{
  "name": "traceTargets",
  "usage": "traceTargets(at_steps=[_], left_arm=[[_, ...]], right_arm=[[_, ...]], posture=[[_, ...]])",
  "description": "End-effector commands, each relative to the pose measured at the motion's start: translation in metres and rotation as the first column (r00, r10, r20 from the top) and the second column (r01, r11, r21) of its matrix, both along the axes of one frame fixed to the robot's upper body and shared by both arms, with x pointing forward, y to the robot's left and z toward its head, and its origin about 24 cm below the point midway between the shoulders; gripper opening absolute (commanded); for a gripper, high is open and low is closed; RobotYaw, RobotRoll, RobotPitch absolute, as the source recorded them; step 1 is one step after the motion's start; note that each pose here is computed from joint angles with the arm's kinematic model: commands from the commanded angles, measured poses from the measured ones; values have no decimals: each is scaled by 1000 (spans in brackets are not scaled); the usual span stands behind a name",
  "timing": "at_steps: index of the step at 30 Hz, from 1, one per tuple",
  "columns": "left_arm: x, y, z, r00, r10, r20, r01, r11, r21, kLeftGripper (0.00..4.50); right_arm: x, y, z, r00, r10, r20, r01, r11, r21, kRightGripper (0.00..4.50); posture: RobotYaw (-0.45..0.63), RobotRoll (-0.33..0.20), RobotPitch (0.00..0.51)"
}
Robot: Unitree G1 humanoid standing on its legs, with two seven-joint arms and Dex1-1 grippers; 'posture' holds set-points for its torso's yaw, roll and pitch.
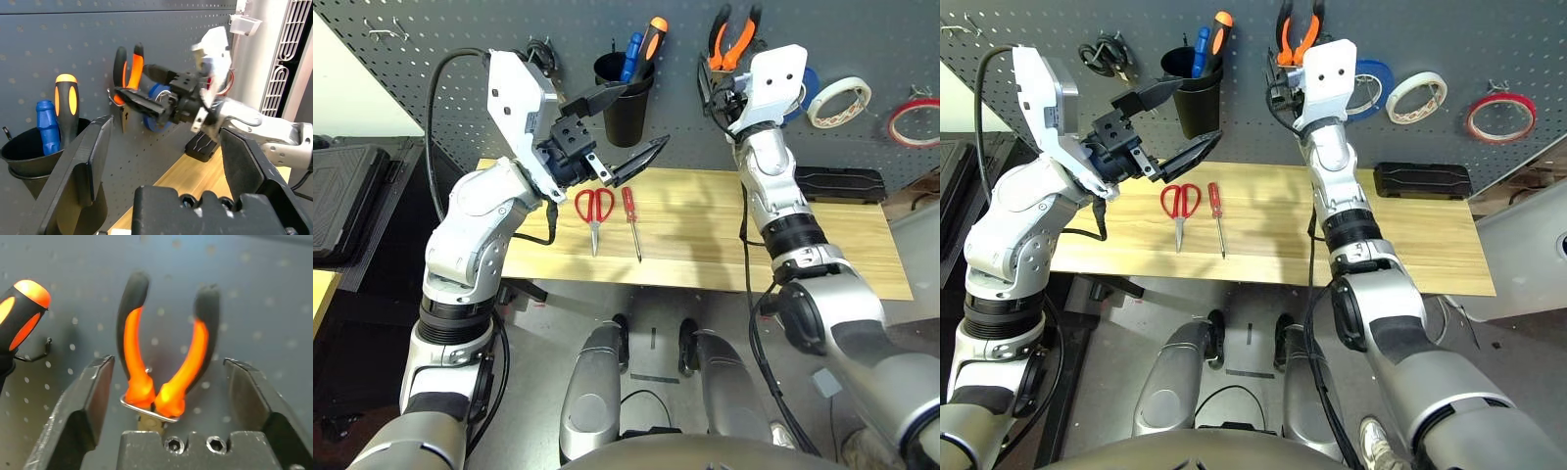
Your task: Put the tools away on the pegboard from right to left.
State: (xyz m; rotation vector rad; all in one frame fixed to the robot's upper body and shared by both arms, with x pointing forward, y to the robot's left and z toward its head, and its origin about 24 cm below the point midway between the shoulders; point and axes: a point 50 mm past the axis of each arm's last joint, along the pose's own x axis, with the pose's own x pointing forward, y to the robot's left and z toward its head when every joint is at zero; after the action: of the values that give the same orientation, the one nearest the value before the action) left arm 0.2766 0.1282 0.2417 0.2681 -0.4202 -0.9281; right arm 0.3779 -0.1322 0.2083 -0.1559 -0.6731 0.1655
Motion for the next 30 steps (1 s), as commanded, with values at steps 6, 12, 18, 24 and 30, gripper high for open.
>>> traceTargets(at_steps=[6, 12, 18, 24, 30], left_arm=[[3, 3, -11, 998, 45, -44, -45, 999, 13, 4500], [8, 6, -28, 990, 94, -102, -94, 996, 11, 4500], [16, 8, -57, 954, 204, -219, -193, 979, 71, 4500], [20, 5, -96, 860, 326, -394, -290, 945, 150, 4500], [28, 0, -131, 735, 436, -519, -379, 899, 219, 4500]], right_arm=[[-43, -23, -22, 992, 80, 98, -45, 946, -320, 4492], [-65, -40, -61, 985, 136, -104, -166, 907, -387, 4492], [-86, -48, -102, 907, 178, -382, -342, 841, -419, 4492], [-95, -52, -128, 784, 162, -599, -451, 812, -370, 4492], [-101, -55, -146, 677, 125, -725, -497, 805, -325, 4492]], posture=[[227, 0, 219], [212, 0, 224], [205, 0, 227], [203, 0, 230], [204, 0, 237]])
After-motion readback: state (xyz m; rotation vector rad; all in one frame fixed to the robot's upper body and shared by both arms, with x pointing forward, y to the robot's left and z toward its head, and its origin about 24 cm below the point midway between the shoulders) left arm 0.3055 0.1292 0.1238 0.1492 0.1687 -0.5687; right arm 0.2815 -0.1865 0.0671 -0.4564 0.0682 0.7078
